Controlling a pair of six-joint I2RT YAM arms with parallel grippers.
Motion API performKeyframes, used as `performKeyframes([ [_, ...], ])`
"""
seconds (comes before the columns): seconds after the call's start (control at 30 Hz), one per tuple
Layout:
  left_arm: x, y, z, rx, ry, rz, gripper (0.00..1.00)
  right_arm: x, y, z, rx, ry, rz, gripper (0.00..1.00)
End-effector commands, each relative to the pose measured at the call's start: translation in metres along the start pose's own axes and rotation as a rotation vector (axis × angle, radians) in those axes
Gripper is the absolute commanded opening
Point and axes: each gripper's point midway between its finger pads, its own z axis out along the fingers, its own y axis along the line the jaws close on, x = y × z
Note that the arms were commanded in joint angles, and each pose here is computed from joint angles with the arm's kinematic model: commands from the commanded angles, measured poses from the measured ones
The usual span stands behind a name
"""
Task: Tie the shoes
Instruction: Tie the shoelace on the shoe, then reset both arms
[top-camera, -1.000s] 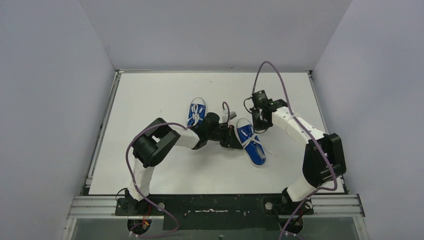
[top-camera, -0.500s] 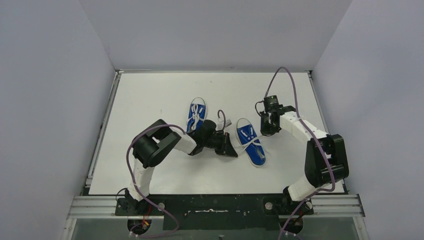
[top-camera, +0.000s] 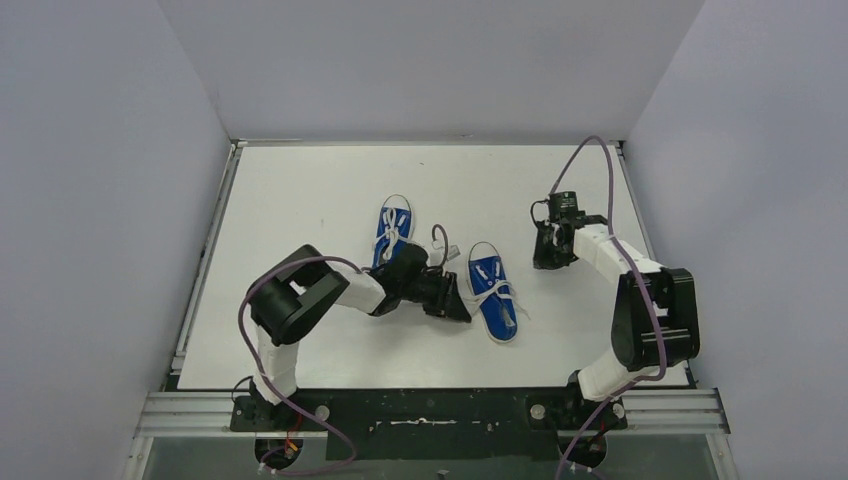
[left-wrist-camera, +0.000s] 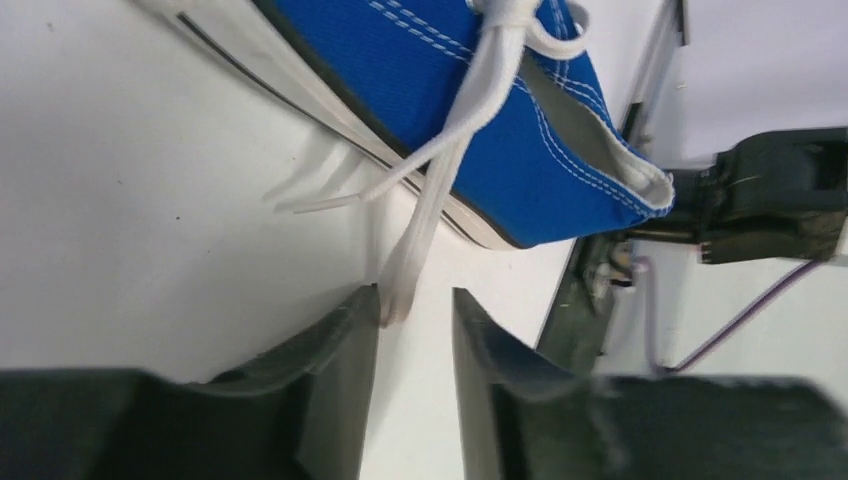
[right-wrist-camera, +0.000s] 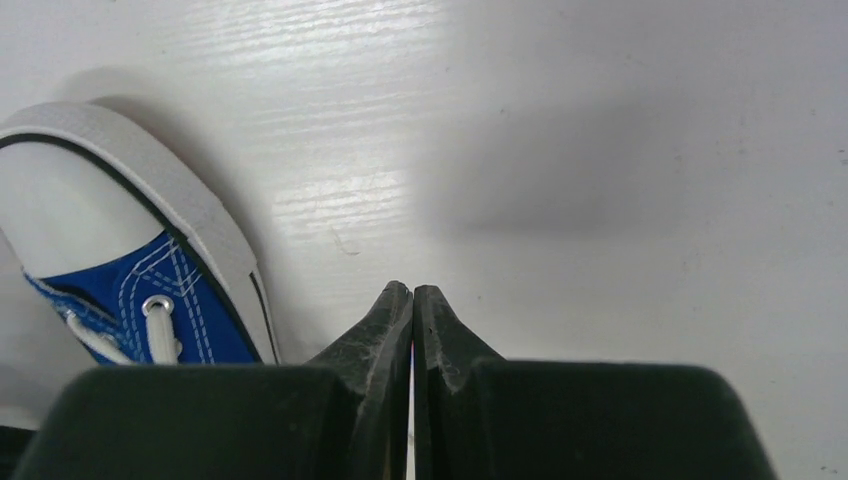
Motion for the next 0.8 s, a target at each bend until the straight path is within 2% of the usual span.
performKeyframes([
  [0.0,-0.019,-0.023,-0.026,-0.115,-0.046,0.151,0.38,-0.019,0.015,-0.039,-0.068,-0.011,-0.04,0.0],
  [0.03,-0.023,-0.029,-0.036,-0.138,-0.056,0.172,0.52,-0.018,0.016,-0.053,-0.074,-0.002,-0.051,0.11],
  [0.07,-0.026,-0.035,-0.048,-0.166,-0.064,0.197,0.58,-0.017,0.017,-0.069,-0.076,-0.011,-0.054,0.26],
  [0.2,-0.032,-0.059,-0.114,-0.313,-0.102,0.287,0.61,-0.017,0.017,-0.147,-0.075,-0.131,-0.059,0.86],
  [0.27,-0.036,-0.076,-0.155,-0.397,-0.143,0.327,0.64,-0.016,0.012,-0.187,-0.066,-0.181,-0.022,0.99],
  [0.33,-0.041,-0.099,-0.202,-0.484,-0.187,0.365,0.69,-0.013,0.009,-0.226,-0.078,-0.234,-0.028,1.0],
  [0.43,-0.059,-0.142,-0.279,-0.579,-0.352,0.413,0.73,-0.005,0.002,-0.281,-0.099,-0.346,-0.051,1.0],
  [0.5,-0.069,-0.181,-0.323,-0.559,-0.469,0.494,0.77,-0.002,0.002,-0.319,-0.139,-0.444,-0.036,1.0],
  [0.6,-0.069,-0.231,-0.379,-0.52,-0.581,0.593,0.77,0.004,0.004,-0.361,-0.201,-0.544,-0.011,1.0],
  [0.7,-0.067,-0.235,-0.428,-0.64,-0.674,0.559,0.78,0.005,0.003,-0.391,-0.229,-0.636,0.01,1.0],
  [0.77,-0.063,-0.233,-0.439,-0.678,-0.679,0.564,0.82,0.006,0.003,-0.402,-0.24,-0.654,0.0,1.0],
])
